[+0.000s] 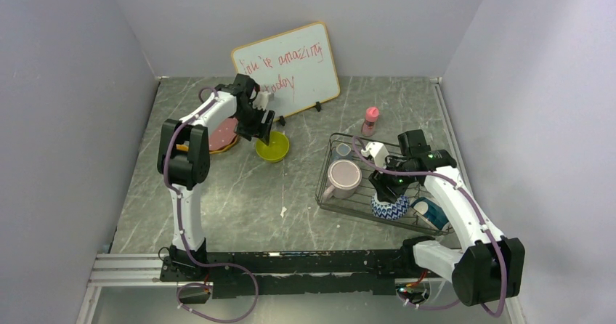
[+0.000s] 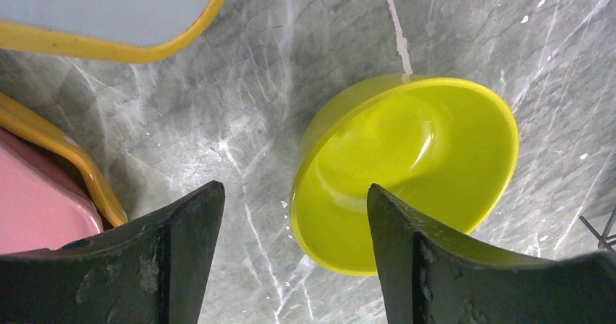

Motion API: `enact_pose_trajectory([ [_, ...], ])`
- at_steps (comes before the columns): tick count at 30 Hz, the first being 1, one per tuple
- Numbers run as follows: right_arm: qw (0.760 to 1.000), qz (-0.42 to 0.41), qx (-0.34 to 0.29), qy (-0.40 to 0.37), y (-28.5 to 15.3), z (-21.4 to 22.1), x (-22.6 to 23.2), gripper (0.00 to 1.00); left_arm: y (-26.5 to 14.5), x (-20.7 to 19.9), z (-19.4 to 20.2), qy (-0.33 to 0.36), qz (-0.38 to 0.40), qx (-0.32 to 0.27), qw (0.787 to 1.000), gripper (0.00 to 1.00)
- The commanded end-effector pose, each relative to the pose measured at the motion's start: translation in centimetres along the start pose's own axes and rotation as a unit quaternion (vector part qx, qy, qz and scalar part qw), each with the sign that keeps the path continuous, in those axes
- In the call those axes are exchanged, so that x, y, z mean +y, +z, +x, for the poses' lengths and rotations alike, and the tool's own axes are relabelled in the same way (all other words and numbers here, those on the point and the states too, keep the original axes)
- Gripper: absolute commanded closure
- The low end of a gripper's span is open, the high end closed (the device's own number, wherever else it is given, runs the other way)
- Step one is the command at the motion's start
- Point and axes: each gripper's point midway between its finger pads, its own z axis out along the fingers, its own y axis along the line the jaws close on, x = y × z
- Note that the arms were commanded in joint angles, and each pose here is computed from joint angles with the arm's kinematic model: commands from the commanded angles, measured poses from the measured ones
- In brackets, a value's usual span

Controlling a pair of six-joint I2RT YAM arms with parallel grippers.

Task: Unload the mixed dishes from the dish rack
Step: Pick up the bowl from the dish rack.

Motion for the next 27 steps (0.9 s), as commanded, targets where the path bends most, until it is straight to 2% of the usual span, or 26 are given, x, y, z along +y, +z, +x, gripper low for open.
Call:
enact_pose_trajectory([
  [1,1.000,0.008,0.001,-0.007,-0.7,-0.2,-0.2,0.68,-2.9,-0.7,-1.6,0.009,0.002,-0.035,0.999,0.23],
  [8,0.999,0.025,-0.028,0.006,-1.9,-2.1,-0.8,1.00,-4.5,-0.8,-2.3,0.018,-0.007,-0.054,0.998,0.23],
  [15,0.996,0.040,-0.076,0.024,-3.6,-5.2,-1.4,1.00,-6.2,-1.0,-2.9,0.032,-0.015,-0.075,0.997,0.22],
  [27,0.992,0.053,-0.108,0.047,-4.5,-7.2,-2.1,1.00,-8.3,-2.7,-3.6,0.043,0.016,-0.108,0.993,0.21],
])
